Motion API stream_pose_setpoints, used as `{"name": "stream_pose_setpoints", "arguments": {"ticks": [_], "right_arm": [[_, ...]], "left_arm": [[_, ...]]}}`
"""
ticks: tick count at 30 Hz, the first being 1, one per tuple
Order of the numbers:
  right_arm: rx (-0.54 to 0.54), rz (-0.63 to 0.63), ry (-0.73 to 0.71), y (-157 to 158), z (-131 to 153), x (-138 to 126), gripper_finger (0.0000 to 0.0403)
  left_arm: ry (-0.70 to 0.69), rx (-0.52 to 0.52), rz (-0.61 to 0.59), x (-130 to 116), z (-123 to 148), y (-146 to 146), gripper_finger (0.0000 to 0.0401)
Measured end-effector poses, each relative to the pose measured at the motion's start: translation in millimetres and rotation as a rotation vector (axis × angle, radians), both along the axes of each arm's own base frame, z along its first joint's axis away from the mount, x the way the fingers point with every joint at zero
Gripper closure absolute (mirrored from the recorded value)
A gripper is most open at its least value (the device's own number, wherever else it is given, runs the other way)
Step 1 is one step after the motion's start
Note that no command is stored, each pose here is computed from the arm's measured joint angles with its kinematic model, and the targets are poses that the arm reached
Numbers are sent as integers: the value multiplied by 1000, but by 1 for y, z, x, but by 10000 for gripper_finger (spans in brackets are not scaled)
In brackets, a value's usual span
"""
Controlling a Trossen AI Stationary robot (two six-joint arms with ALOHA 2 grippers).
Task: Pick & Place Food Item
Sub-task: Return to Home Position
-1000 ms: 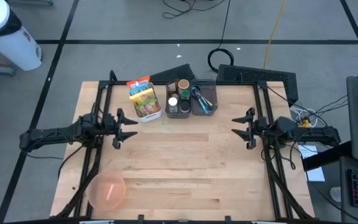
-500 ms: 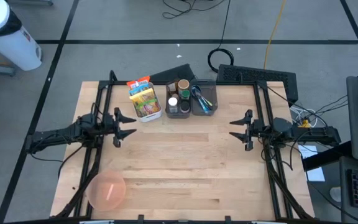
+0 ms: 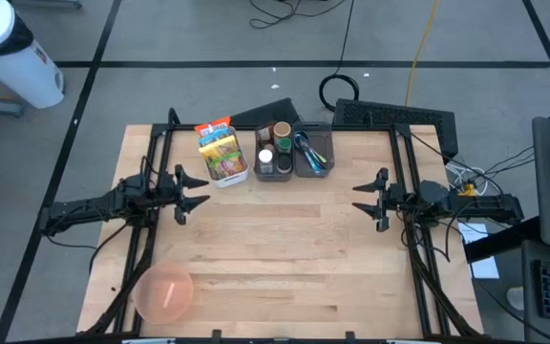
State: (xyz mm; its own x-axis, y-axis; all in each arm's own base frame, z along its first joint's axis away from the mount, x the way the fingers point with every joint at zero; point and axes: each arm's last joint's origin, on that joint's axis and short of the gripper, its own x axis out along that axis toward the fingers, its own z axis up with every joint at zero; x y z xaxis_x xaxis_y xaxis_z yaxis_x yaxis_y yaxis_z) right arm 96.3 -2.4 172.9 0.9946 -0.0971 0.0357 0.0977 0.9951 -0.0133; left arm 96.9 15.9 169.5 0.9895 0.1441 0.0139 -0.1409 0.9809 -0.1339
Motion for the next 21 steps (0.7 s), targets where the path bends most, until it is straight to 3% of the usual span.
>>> {"name": "stream_pose_setpoints", "arguments": {"ticks": [21], "right_arm": [[-2,0,-2,0,0,0,190]], "left_arm": [[-1,0,0,0,0,0,164]]}}
